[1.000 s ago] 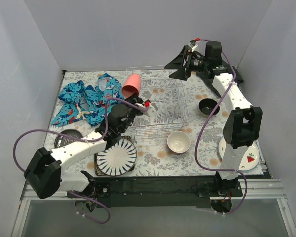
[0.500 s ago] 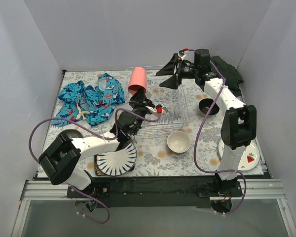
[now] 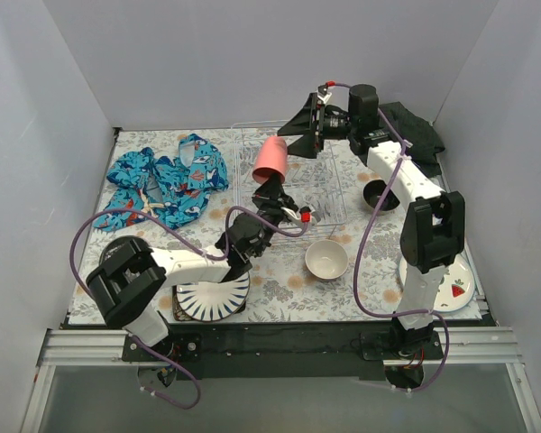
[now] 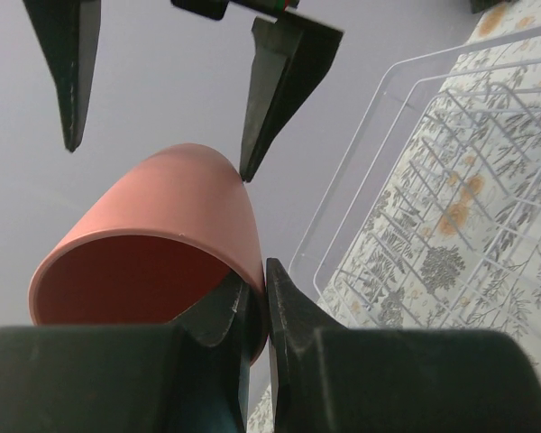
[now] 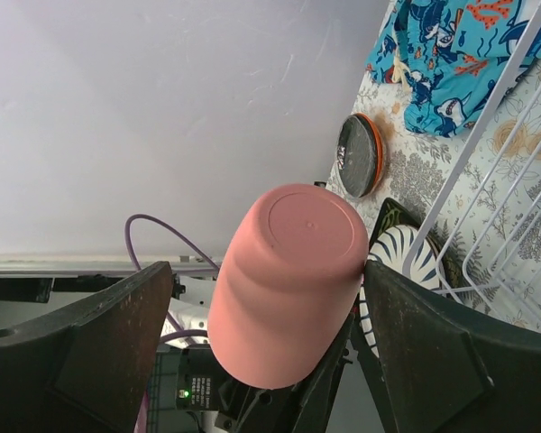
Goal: Load the mixed dishes into the dish rack
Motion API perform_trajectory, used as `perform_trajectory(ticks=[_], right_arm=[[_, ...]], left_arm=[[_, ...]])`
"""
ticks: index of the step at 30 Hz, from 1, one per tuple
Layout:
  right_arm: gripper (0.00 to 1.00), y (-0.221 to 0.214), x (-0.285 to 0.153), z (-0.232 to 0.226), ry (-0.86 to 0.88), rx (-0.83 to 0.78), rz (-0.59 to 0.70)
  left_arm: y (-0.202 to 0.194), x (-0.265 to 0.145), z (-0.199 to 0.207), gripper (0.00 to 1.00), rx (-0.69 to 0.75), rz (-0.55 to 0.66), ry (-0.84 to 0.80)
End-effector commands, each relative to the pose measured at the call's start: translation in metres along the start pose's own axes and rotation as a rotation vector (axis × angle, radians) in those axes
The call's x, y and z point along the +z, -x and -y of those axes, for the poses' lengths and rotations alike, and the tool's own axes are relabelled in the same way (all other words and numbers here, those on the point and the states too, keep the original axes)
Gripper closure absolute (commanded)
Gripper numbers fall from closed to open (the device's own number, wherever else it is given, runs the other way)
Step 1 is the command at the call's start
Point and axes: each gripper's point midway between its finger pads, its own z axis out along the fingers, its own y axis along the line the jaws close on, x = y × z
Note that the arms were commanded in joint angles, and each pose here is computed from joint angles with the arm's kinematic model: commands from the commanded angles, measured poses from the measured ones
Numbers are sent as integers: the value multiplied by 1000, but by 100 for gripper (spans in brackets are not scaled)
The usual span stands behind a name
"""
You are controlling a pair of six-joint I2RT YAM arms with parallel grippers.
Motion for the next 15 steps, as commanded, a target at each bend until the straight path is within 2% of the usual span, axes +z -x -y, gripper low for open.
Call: perform_trajectory(ticks=[1, 15], right_arm=[[6, 2, 4, -11, 24, -49, -9], [18, -2, 11, 3, -7, -53, -17]], left_arm=[[23, 3, -12, 100, -25, 73, 46], [28, 7, -6, 100, -3, 96, 36]])
